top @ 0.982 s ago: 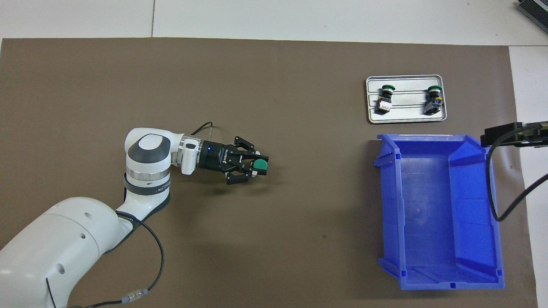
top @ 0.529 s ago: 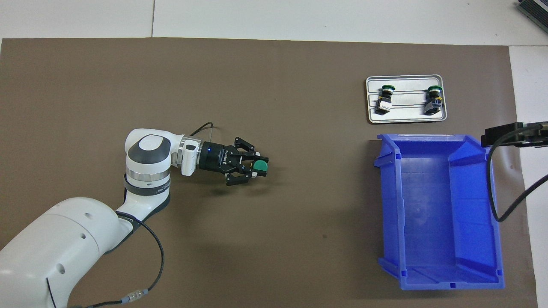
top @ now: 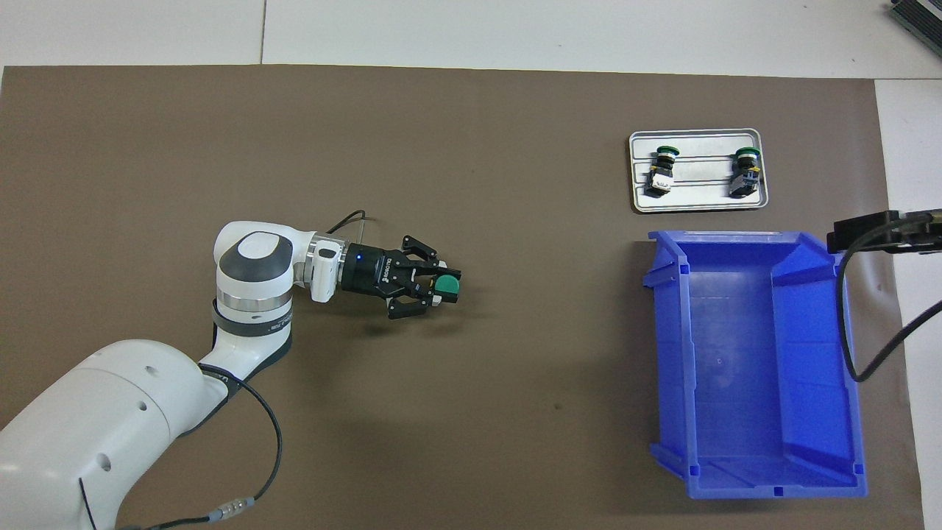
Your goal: Place and press button with both arms
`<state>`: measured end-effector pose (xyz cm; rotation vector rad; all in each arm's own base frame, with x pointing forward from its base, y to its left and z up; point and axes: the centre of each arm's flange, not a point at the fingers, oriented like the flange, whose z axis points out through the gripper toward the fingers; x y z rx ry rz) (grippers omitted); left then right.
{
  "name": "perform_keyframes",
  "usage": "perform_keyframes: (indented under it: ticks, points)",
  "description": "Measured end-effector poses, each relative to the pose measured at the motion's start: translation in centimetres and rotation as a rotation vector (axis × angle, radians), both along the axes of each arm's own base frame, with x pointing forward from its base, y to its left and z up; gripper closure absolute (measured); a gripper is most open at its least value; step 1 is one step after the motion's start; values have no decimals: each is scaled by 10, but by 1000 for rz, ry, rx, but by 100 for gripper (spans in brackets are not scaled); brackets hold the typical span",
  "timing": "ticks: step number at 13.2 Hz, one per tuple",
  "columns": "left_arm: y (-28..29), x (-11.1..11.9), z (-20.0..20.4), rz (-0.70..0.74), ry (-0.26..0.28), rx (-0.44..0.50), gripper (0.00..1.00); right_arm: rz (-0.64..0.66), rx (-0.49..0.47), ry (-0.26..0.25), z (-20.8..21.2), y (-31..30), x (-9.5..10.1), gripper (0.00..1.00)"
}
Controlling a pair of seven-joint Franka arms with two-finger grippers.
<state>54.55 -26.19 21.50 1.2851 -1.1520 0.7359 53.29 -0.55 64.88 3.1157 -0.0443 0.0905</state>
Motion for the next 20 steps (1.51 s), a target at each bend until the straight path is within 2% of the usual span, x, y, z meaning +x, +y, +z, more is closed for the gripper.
perform_keyframes:
  ticks: [20]
  points:
    - [6,5,3,23,-19,18,61,0,0,0,0,0,0,0]
